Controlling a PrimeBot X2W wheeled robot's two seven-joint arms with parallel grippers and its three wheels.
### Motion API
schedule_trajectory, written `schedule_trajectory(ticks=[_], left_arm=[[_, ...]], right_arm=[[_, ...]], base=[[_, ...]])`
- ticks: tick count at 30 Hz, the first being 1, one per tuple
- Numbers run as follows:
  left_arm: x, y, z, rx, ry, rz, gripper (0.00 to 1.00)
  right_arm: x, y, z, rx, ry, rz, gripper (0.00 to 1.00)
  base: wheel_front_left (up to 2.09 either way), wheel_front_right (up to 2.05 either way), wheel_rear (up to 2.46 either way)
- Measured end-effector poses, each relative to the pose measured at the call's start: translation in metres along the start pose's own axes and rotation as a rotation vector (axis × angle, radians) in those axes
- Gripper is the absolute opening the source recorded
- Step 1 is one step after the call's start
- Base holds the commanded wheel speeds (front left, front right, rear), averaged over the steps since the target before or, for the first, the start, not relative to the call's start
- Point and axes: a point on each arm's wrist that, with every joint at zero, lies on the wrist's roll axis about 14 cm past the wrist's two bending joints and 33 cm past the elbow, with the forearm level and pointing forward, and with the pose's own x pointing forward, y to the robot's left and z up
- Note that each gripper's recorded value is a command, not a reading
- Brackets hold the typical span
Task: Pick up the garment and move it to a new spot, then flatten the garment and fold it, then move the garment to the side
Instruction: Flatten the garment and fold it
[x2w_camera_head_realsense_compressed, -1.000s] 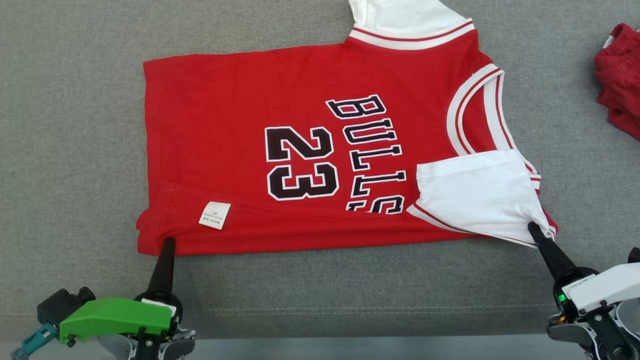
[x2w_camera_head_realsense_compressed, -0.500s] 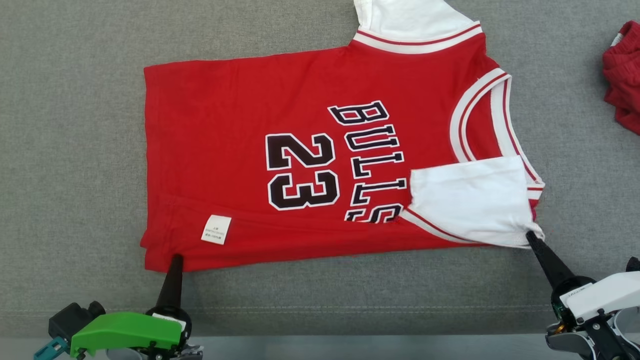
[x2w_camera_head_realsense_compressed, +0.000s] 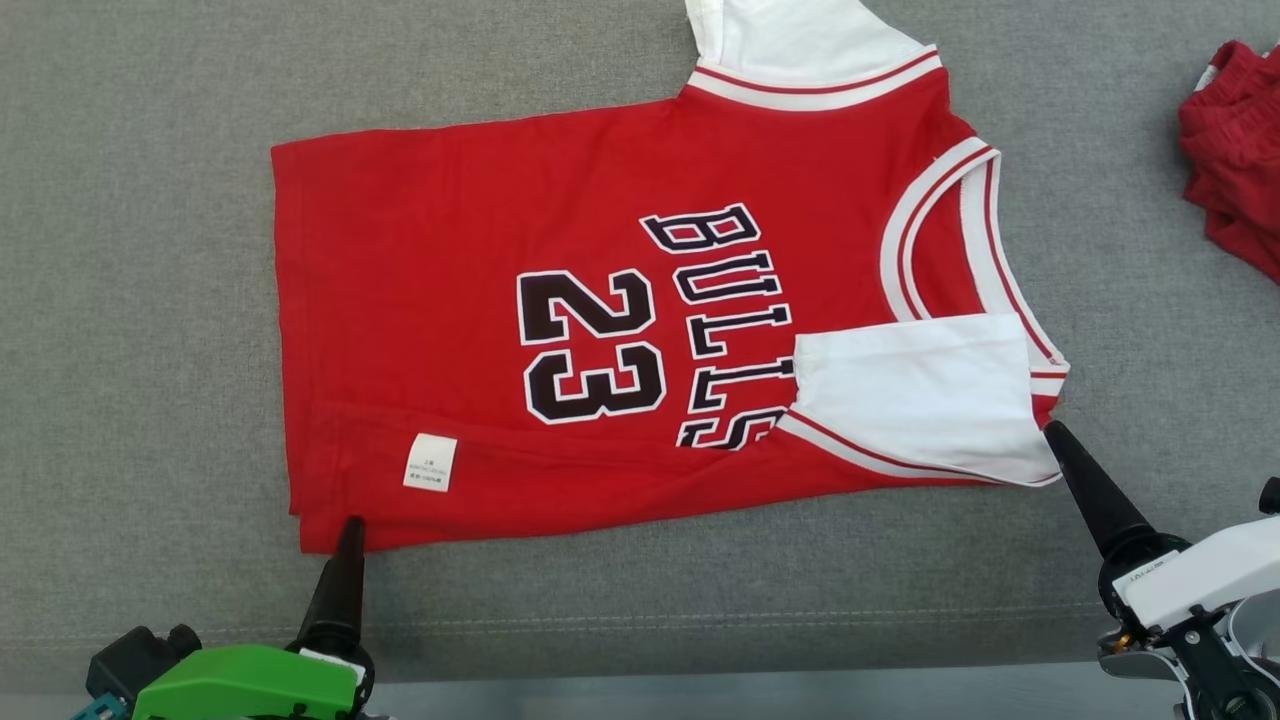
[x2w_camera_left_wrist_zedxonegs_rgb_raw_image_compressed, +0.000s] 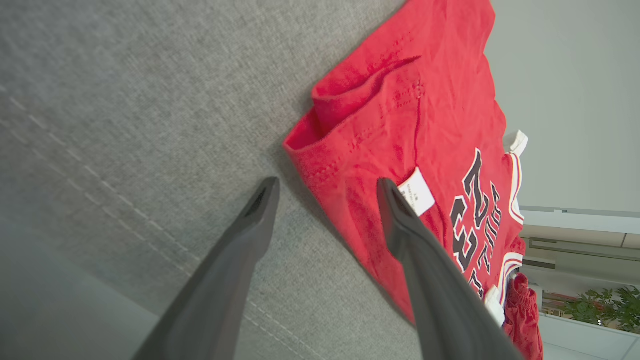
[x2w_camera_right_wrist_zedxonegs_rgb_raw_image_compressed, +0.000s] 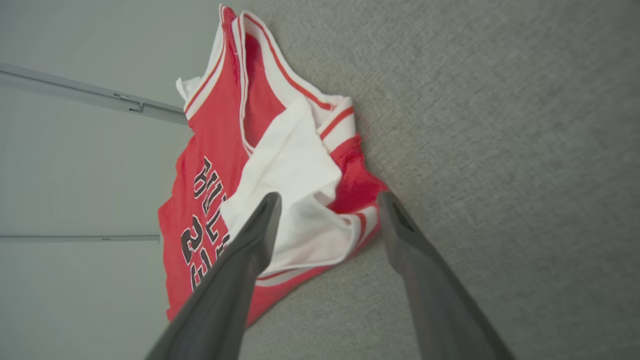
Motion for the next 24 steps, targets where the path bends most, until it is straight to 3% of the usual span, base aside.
schedule_trajectory(ticks=[11, 16, 24], left_arm=[[-0.004, -0.022, 0.007, 0.095, 0.002, -0.087, 1.00], [0.004, -0.044, 0.007, 0.174, 0.034, -0.161, 1.00], [0.015, -0.063, 0.002, 0.215, 0.076, -0.216, 1.00]], right_arm=[[0.000, 0.037, 0.020, -0.170, -0.047, 0.104, 1.00], [0.007, 0.040, 0.020, -0.191, -0.035, 0.110, 1.00], [0.021, 0.034, 0.011, -0.209, 0.016, 0.087, 1.00]], base=[[0.00, 0.00, 0.00], [0.00, 0.00, 0.00], [0.00, 0.00, 0.00]])
